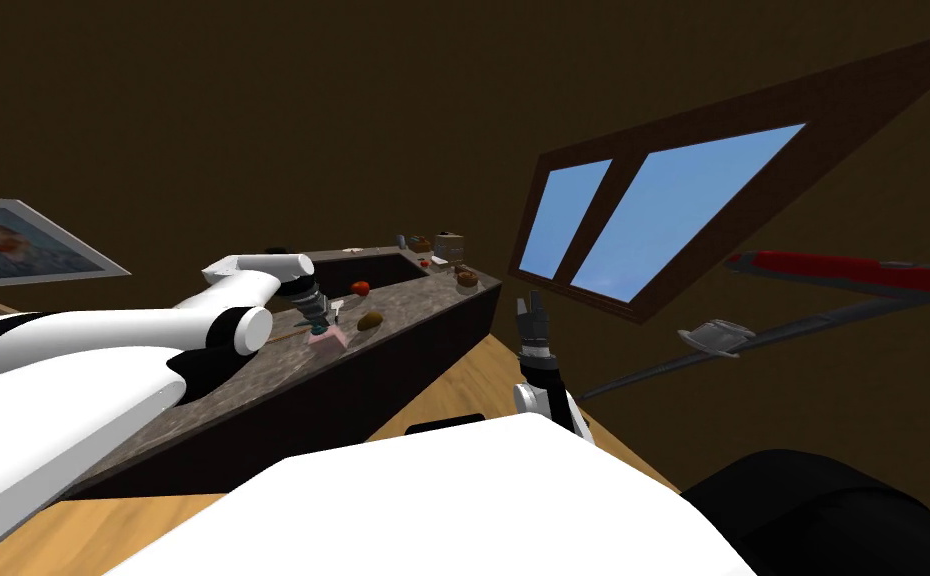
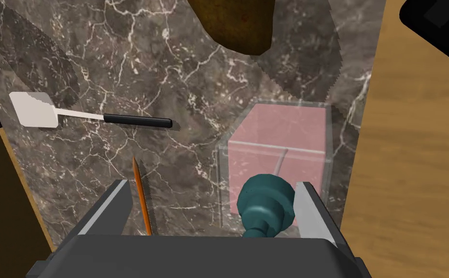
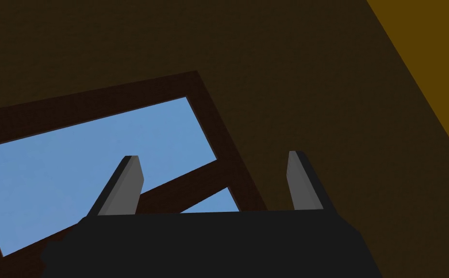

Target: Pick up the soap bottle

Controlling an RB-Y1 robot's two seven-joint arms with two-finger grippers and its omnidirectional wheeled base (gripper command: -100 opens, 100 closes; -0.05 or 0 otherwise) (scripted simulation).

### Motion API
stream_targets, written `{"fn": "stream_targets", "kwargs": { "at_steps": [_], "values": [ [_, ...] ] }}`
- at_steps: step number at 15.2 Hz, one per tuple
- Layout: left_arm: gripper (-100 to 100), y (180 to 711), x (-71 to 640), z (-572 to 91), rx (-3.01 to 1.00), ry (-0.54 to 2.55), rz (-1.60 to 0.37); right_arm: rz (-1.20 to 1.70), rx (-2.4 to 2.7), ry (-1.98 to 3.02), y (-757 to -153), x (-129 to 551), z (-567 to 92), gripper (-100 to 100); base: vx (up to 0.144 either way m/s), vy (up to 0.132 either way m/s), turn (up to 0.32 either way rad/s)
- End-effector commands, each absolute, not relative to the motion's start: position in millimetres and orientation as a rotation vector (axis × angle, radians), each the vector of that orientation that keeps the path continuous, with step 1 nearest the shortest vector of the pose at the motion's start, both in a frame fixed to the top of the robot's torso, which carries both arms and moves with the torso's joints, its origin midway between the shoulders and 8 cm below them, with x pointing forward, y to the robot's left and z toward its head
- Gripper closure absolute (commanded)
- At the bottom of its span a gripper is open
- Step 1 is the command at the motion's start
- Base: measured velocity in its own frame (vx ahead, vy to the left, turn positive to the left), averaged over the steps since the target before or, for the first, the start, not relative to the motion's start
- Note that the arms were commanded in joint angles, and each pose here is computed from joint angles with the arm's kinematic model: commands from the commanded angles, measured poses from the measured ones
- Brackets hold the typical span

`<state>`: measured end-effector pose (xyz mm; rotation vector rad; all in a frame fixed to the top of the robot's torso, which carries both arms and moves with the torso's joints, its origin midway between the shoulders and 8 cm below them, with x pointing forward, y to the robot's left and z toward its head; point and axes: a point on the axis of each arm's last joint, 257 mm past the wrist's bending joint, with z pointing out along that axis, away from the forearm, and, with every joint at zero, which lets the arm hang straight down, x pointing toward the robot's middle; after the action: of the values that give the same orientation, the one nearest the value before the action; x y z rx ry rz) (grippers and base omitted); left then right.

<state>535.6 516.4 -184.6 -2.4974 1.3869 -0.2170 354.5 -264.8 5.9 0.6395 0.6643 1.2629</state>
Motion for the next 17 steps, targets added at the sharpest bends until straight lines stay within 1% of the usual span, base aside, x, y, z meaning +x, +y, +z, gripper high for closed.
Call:
{"fn": "stream_targets", "kwargs": {
  "at_steps": [1, 6, 10, 11, 13, 14, 17],
  "values": [
    [-100, 512, 526, -187, -2.546, 1.395, -0.192, 1.263, 0.639, 0.664, -265, 354, 6, 0, -0.02, 0.029, 0.027],
    [-100, 505, 509, -193, -2.62, 1.405, -0.149, 1.263, 0.639, 0.664, -265, 354, 6, 0, -0.016, 0.023, 0.013],
    [-100, 504, 510, -188, -2.621, 1.408, -0.153, 1.263, 0.64, 0.664, -265, 354, 6, 0, -0.006, 0.009, 0.008],
    [-100, 502, 510, -203, -2.621, 1.41, -0.151, 1.263, 0.64, 0.664, -265, 354, 6, 0, 0.009, 0.008, 0.012],
    [-100, 503, 510, -199, -2.619, 1.412, -0.151, 1.263, 0.64, 0.664, -265, 354, 6, 0, 0.015, 0.011, 0.006],
    [100, 503, 510, -199, -2.618, 1.411, -0.153, 1.263, 0.64, 0.664, -265, 354, 6, 0, 0.0, 0.0, 0.0],
    [100, 504, 509, -199, -2.619, 1.41, -0.148, 1.263, 0.639, 0.664, -265, 354, 6, 0, 0.002, 0.004, 0.002]
  ]
}}
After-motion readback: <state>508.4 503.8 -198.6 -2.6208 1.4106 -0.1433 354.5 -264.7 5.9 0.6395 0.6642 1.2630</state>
